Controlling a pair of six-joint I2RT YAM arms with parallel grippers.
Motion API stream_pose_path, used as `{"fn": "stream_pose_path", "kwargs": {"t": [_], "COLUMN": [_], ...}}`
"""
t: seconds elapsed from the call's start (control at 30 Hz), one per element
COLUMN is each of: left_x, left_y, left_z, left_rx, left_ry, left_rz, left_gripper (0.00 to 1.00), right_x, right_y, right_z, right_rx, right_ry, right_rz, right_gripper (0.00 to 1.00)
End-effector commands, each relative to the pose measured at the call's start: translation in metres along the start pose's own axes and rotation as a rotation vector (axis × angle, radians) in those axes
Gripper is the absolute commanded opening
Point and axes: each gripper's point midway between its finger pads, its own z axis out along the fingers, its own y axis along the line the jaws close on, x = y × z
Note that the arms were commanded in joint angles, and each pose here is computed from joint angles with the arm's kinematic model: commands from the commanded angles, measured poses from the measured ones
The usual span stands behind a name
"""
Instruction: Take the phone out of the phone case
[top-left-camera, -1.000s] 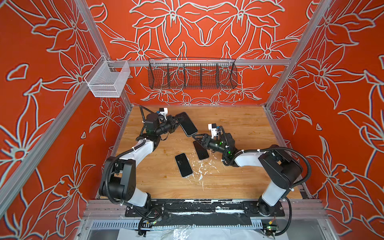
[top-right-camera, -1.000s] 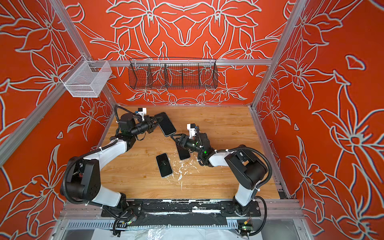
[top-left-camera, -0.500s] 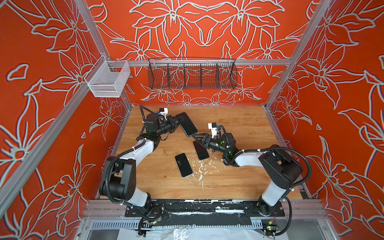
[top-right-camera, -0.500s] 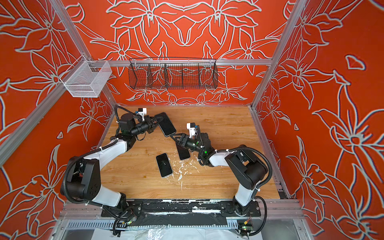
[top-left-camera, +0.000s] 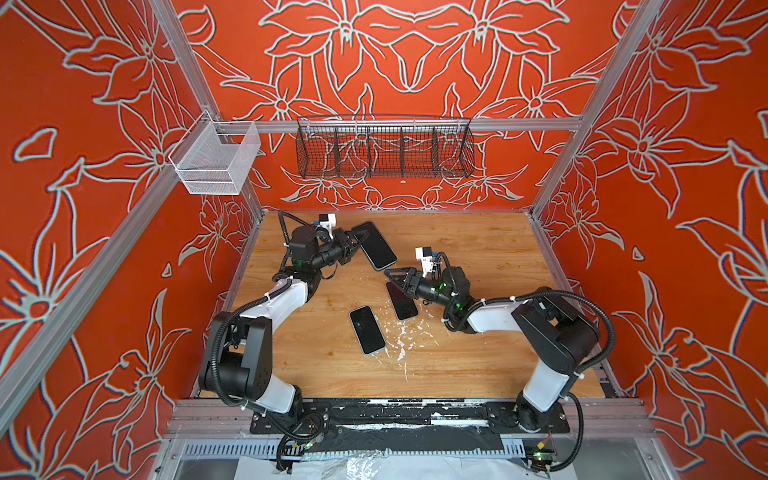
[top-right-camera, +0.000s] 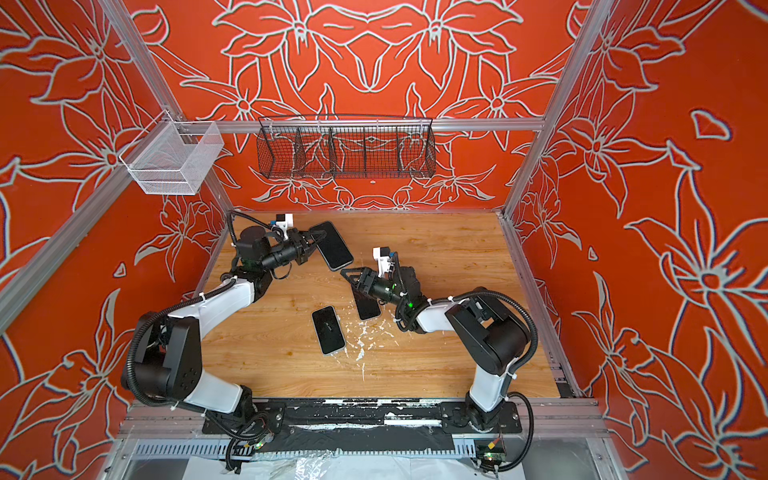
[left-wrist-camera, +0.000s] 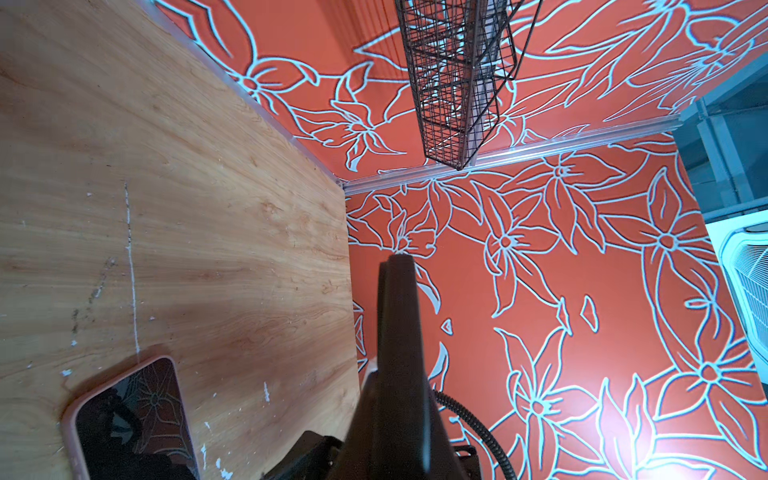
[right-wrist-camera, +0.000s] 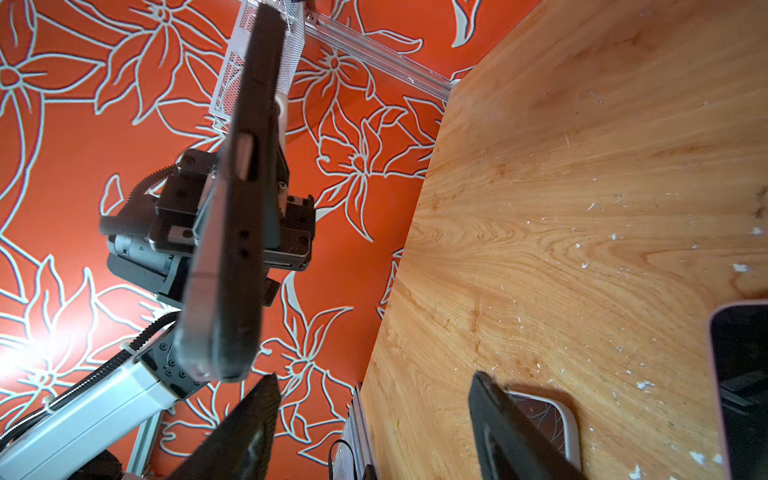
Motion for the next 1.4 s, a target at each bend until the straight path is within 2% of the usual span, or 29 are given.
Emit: {"fn": "stream_pose_path", "kwargs": {"t": [0.0, 0.23, 0.53, 1.37], "left_x": [-0.001, -0.002, -0.005, 0.009], "left_y": [-0.019, -0.018, -0.017, -0.018], "left_z": [-0.001, 0.0, -0.006, -0.009], "left_rx": [0.074, 0.074, 0.08, 0.115], "left_ry": [0.01, 0.009, -0.047, -0.058], "left_rz": [0.034, 0.039, 0.021, -0.038], "left_gripper": [0.0, 0.0, 0.0, 0.0], "right_x": [-0.011, -0.008, -0.004, -0.009], "right_y": [0.011, 0.018, 0.029, 0.039], "right_z": [0.005, -0.001, -0.019, -0.01], "right_rx": [-0.047, -0.079, -0.171, -0.2], "right_ry": [-0.026, -0.016, -0.052, -0.05], "right_rz": [0.001, 0.006, 0.091, 0.071], "right_gripper": [0.73, 0.73, 0.73, 0.71]}}
